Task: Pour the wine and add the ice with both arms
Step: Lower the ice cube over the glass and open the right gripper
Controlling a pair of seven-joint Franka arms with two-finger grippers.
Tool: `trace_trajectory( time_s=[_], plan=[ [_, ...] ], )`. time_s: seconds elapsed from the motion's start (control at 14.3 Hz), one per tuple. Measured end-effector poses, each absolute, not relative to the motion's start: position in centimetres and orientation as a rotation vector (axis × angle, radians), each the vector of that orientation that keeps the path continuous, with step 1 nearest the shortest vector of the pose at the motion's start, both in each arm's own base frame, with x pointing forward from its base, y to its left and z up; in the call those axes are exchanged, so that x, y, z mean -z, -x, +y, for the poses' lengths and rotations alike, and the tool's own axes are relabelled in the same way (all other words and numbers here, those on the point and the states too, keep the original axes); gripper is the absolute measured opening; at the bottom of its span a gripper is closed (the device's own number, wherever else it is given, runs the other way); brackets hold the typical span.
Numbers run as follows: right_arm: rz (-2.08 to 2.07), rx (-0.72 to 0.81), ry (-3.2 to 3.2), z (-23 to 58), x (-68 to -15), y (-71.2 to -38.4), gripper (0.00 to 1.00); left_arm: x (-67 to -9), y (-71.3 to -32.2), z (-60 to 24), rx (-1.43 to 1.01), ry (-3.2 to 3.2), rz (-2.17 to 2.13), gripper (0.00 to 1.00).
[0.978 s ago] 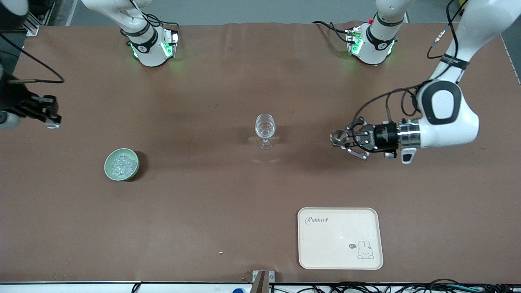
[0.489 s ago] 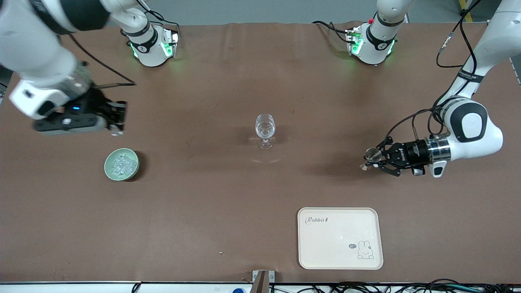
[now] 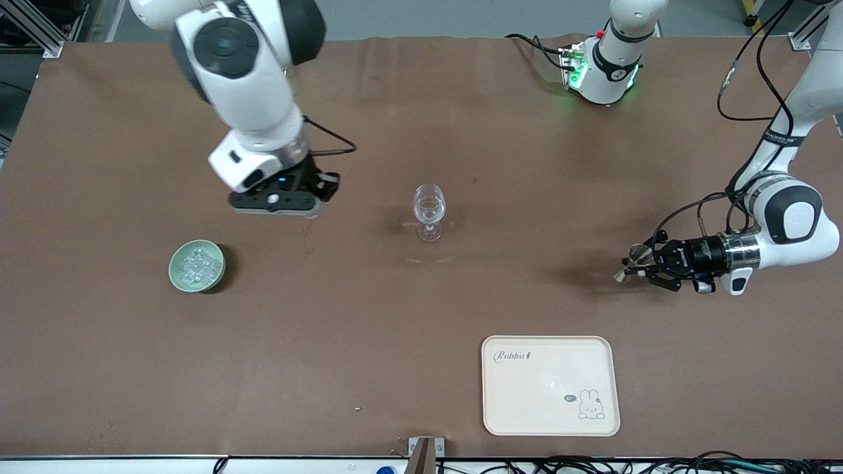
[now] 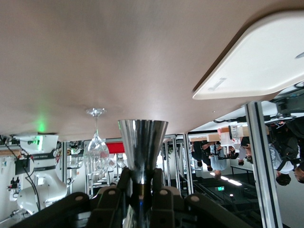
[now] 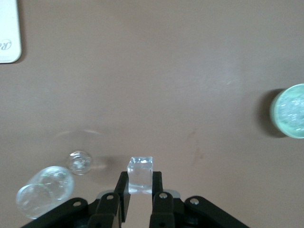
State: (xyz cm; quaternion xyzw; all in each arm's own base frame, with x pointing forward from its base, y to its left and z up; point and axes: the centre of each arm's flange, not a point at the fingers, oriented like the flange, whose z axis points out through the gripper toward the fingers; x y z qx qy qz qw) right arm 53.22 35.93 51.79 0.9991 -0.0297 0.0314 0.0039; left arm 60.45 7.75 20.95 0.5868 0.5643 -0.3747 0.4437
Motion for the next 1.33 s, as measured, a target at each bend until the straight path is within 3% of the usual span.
trace_trajectory(
  time_s=[0.56, 0.91, 1.33],
  plan=[
    [-0.087, -0.042, -3.207, 46.6, -47.1, -50.2, 0.22, -14.2, -58.5, 11.2, 0.926, -1.508, 1.366, 0.21],
    [-0.025, -0.042, -3.208, 52.2, -43.8, -46.3, 0.22, -12.6, -58.3, 12.8, 0.957, -1.483, 1.356, 0.21],
    [-0.009, -0.014, -3.182, 53.1, -41.3, -45.9, 0.22, -11.5, -58.2, 12.1, 0.994, -1.462, 1.364, 0.21]
  ],
)
